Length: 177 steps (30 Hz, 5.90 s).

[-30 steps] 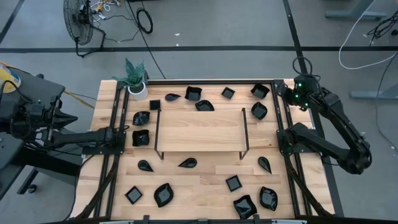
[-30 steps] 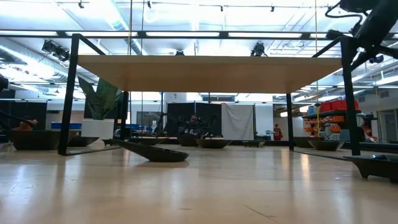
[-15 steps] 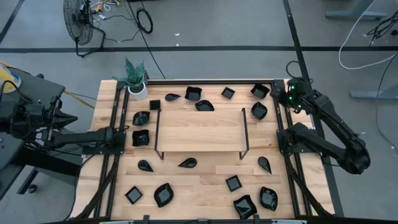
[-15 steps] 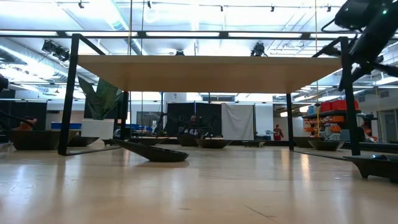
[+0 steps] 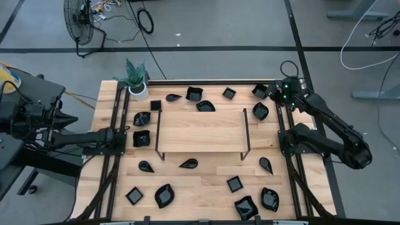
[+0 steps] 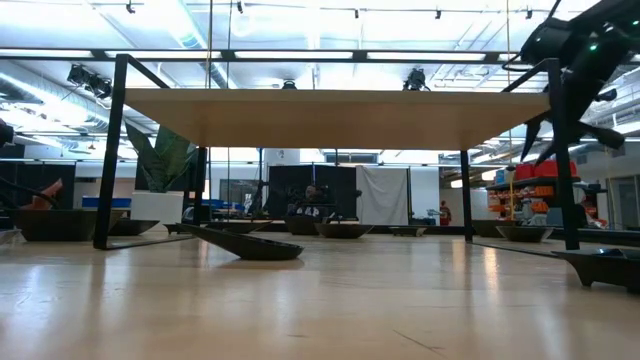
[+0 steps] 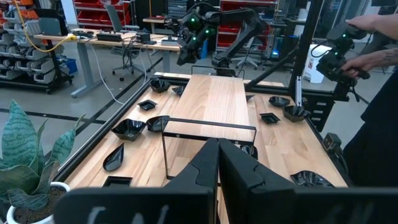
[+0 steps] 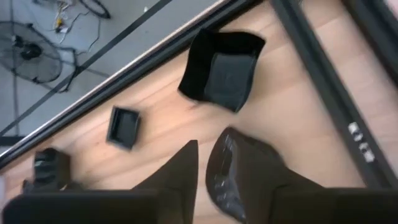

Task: Pick & Place Mini shaped plates
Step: Put the distorted square plate on the shelf

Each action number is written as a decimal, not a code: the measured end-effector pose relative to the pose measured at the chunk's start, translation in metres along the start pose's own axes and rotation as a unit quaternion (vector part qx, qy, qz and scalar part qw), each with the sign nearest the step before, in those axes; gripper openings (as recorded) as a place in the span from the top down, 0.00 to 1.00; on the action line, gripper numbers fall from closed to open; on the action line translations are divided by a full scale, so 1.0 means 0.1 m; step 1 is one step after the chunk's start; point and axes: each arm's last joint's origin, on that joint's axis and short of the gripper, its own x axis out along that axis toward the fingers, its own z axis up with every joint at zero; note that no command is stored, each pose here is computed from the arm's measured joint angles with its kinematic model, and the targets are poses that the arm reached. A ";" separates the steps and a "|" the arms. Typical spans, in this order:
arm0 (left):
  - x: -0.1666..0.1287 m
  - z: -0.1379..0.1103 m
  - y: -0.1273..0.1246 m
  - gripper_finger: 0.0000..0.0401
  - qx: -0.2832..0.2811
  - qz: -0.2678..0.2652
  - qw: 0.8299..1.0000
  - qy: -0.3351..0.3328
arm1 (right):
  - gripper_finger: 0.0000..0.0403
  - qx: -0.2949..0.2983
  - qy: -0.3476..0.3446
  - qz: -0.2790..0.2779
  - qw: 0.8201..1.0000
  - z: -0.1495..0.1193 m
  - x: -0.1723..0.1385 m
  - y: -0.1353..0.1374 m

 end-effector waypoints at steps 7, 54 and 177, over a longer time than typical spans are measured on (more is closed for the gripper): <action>0.00 0.00 0.00 0.95 0.000 0.000 1.000 0.000 | 0.65 -0.002 0.010 -0.026 1.000 0.02 0.17 0.05; 0.00 0.00 0.00 0.95 0.000 0.000 1.000 0.000 | 0.62 0.032 0.003 -0.147 0.989 0.04 0.87 0.12; 0.00 0.00 0.00 0.95 0.000 0.000 1.000 0.000 | 1.00 0.043 0.033 0.209 0.976 -0.23 -0.37 1.34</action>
